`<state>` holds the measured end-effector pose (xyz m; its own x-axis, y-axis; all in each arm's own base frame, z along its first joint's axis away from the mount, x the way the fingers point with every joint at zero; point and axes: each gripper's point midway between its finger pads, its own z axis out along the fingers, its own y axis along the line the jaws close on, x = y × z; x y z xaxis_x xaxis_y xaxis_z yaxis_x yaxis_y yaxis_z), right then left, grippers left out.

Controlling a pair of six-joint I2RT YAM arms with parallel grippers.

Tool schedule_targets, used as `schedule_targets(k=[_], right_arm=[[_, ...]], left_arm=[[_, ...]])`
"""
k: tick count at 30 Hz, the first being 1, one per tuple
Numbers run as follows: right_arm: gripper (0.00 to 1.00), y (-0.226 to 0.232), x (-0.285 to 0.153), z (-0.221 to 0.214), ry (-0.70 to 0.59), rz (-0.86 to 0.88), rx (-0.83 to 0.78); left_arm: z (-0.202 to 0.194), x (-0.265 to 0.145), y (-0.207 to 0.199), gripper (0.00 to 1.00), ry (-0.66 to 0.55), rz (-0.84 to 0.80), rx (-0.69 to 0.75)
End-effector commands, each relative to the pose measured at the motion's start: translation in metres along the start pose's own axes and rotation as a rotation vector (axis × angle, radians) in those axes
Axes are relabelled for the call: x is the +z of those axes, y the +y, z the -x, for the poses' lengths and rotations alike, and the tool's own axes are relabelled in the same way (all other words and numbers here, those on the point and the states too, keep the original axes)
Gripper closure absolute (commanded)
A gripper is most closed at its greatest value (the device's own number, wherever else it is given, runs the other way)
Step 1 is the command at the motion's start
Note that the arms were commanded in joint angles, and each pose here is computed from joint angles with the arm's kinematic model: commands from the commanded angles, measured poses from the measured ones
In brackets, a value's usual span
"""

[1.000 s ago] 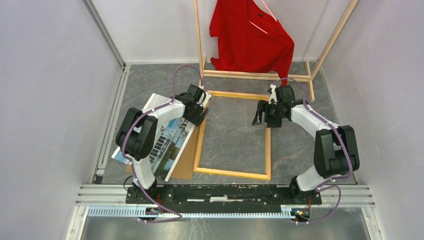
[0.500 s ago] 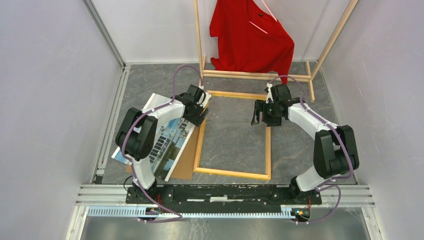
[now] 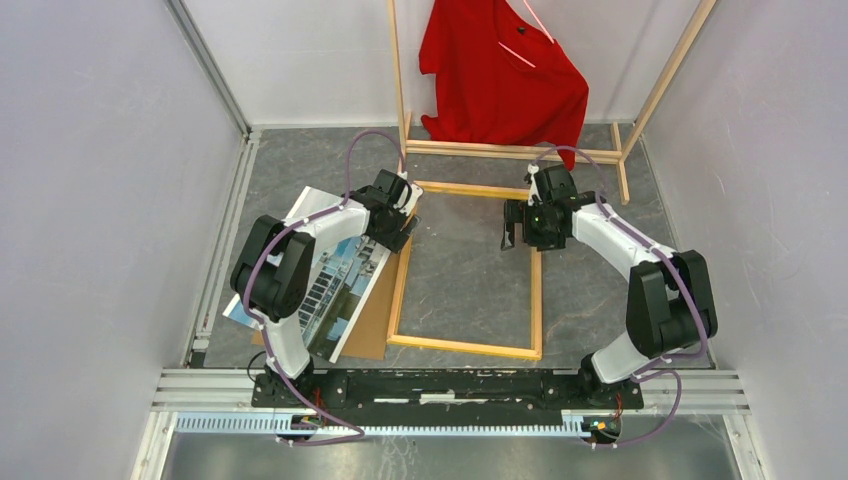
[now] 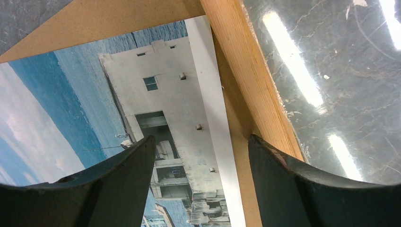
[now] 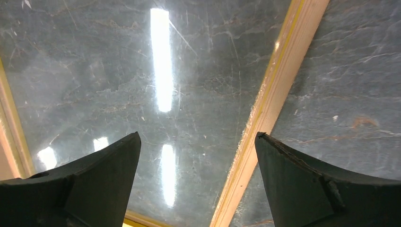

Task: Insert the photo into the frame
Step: Place the photo frame item in the photo frame.

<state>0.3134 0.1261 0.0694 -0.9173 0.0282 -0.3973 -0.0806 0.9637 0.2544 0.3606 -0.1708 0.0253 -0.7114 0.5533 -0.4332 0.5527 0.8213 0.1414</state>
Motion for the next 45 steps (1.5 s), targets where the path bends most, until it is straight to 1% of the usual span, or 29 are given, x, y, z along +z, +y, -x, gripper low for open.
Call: schedule_targets(k=[1,5,13,18,22,27,30,33,35,36,38,42,43,45], right_arm=[[0.02,0.000,-0.016,0.025,-0.073,-0.064,-0.055],[0.02,-0.002,-0.020,0.028,-0.087,-0.093,-0.061],[0.02,0.002,-0.034,0.041,-0.143,-0.066,-0.057],[0.02,-0.005,-0.052,0.053,-0.204,-0.011,-0.007],[0.02,-0.004,-0.063,0.055,-0.262,0.009,-0.018],[0.02,0.008,-0.075,0.057,-0.347,0.079,-0.019],[0.02,0.031,-0.079,0.057,-0.389,0.200,-0.003],[0.02,0.060,-0.084,0.063,-0.423,0.243,-0.008],[0.02,0.088,-0.083,0.065,-0.419,0.283,-0.028],[0.02,0.104,-0.081,0.066,-0.414,0.307,-0.034],[0.02,0.136,-0.076,0.066,-0.403,0.355,-0.046],[0.02,0.212,-0.051,0.057,-0.348,0.423,-0.100],[0.03,0.235,-0.048,0.056,-0.336,0.447,-0.120],[0.04,0.272,-0.028,0.046,-0.281,0.461,-0.145]], left_arm=[[-0.003,0.004,-0.009,0.21,-0.003,-0.020,-0.008],[-0.004,0.004,-0.008,0.21,-0.001,-0.019,-0.008],[-0.005,0.003,-0.008,0.21,-0.003,-0.021,-0.003],[0.001,-0.004,-0.011,0.21,-0.047,-0.033,-0.007],[0.006,-0.007,-0.024,0.21,-0.061,-0.057,0.012],[0.015,-0.005,-0.033,0.21,-0.056,-0.078,0.025],[0.024,-0.016,-0.023,0.20,-0.066,-0.064,0.024],[0.036,-0.043,0.006,0.19,-0.090,-0.036,-0.006],[0.045,-0.065,0.036,0.18,-0.122,-0.015,-0.049],[0.046,-0.078,0.060,0.18,-0.136,0.015,-0.083],[0.041,-0.093,0.088,0.18,-0.138,0.055,-0.113],[0.009,-0.115,0.162,0.18,-0.108,0.246,-0.194],[-0.006,-0.118,0.185,0.18,-0.081,0.304,-0.235],[-0.030,-0.122,0.222,0.20,-0.038,0.409,-0.297]])
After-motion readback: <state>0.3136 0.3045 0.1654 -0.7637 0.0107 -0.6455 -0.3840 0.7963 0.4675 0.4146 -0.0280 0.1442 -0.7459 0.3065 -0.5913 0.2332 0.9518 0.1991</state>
